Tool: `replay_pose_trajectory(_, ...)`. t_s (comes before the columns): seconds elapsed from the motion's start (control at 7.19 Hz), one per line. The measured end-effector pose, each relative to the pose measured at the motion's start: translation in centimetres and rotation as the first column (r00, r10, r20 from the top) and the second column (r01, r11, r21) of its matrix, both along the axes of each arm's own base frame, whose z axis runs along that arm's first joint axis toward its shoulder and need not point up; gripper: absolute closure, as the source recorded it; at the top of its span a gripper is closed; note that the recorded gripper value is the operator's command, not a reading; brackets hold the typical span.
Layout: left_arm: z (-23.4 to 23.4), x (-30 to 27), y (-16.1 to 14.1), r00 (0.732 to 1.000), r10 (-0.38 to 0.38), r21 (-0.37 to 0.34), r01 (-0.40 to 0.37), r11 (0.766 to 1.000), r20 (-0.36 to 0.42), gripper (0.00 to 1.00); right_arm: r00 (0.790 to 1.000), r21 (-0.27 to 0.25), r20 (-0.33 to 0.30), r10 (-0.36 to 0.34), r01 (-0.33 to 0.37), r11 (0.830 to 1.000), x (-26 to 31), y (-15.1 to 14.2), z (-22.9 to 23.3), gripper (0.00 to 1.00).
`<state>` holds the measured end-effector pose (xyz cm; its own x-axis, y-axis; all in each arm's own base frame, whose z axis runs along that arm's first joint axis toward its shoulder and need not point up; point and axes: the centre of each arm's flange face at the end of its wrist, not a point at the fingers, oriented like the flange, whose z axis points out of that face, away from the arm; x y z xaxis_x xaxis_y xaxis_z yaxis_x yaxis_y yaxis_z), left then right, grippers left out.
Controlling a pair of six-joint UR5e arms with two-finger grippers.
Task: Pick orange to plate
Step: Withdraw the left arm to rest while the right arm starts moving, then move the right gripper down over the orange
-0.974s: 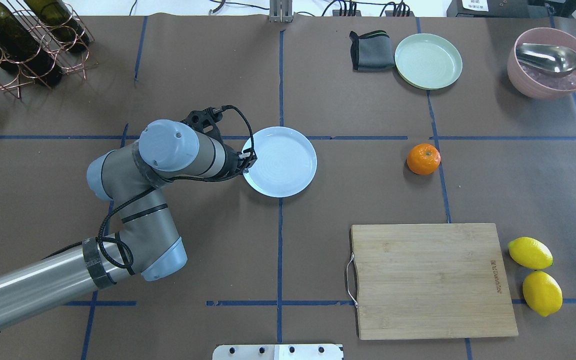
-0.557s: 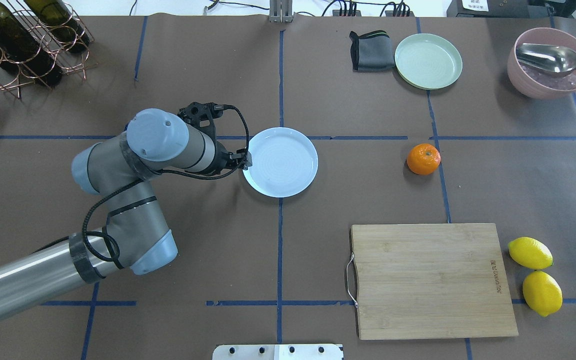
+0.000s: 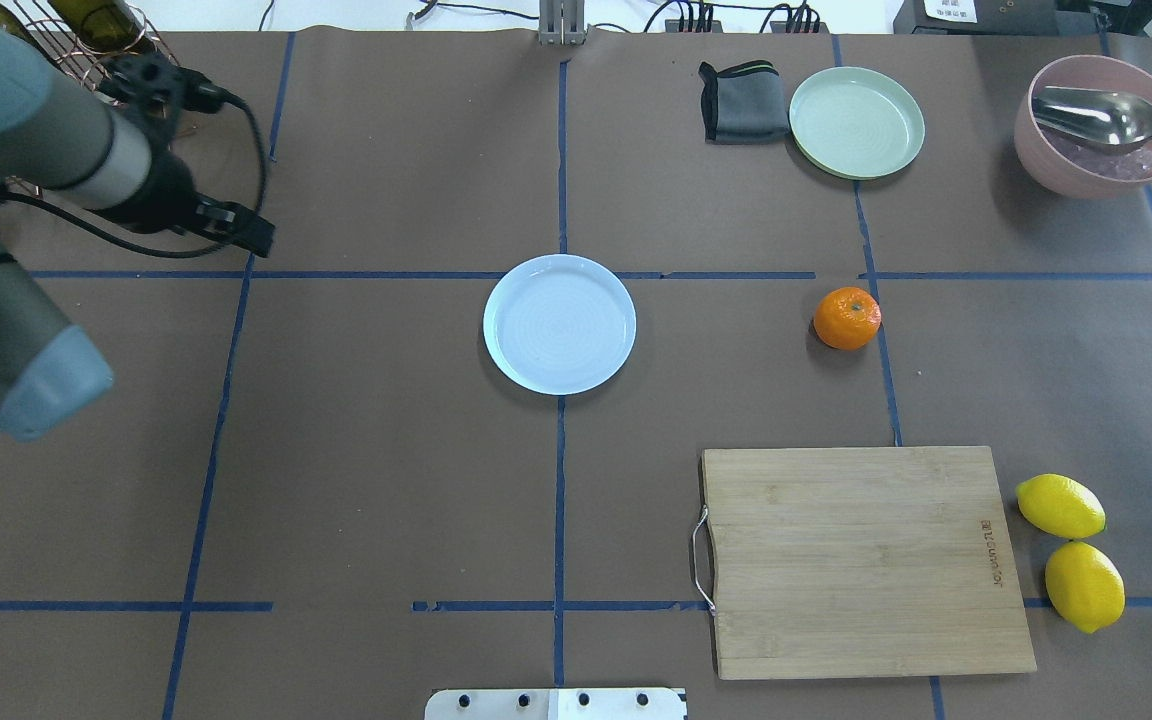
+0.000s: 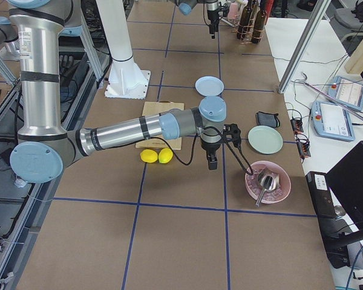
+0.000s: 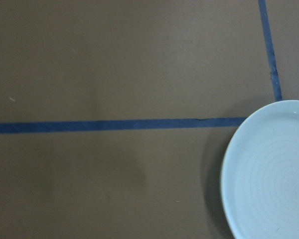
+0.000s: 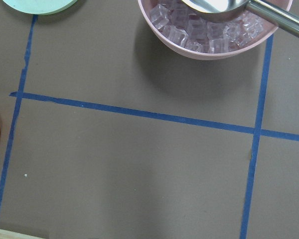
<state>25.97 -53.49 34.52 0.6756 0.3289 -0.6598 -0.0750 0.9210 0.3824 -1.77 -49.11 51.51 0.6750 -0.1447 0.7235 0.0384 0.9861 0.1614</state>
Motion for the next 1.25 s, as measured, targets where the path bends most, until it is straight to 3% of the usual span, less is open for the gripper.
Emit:
replay_pose_trajectory(0.28,9.5,-15.2,-0.4,0.995,0.081,0.049,-0.084,0.995,0.052,0.00,1.000,0.014,0.010,-0.011,0.011,1.000,-2.2,-1.3,-2.2,0.00)
replay_pose_trajectory(0.42,14.7,-21.3,1.2,0.996,0.065,0.008,-0.066,0.998,0.057,0.00,1.000,0.026,0.013,-0.018,0.018,1.000,-2.8,-1.7,-3.0,0.00)
replay_pose_trajectory(0.7,25.7,-30.8,6.8,0.999,-0.048,-0.184,0.050,0.982,0.017,0.00,0.999,0.060,0.022,-0.036,0.035,0.998,-4.0,-2.5,-4.7,0.00)
replay_pose_trajectory(0.97,30.0,-34.0,11.9,0.993,-0.116,-0.284,0.111,0.952,0.000,0.00,0.997,0.094,0.026,-0.072,0.070,0.993,-6.2,-3.1,-6.4,0.00)
replay_pose_trajectory(1.25,30.5,-34.7,12.9,0.991,-0.135,-0.302,0.130,0.944,0.002,0.00,0.992,0.102,-0.017,-0.124,0.125,0.987,-11.9,-5.2,-7.4,0.00)
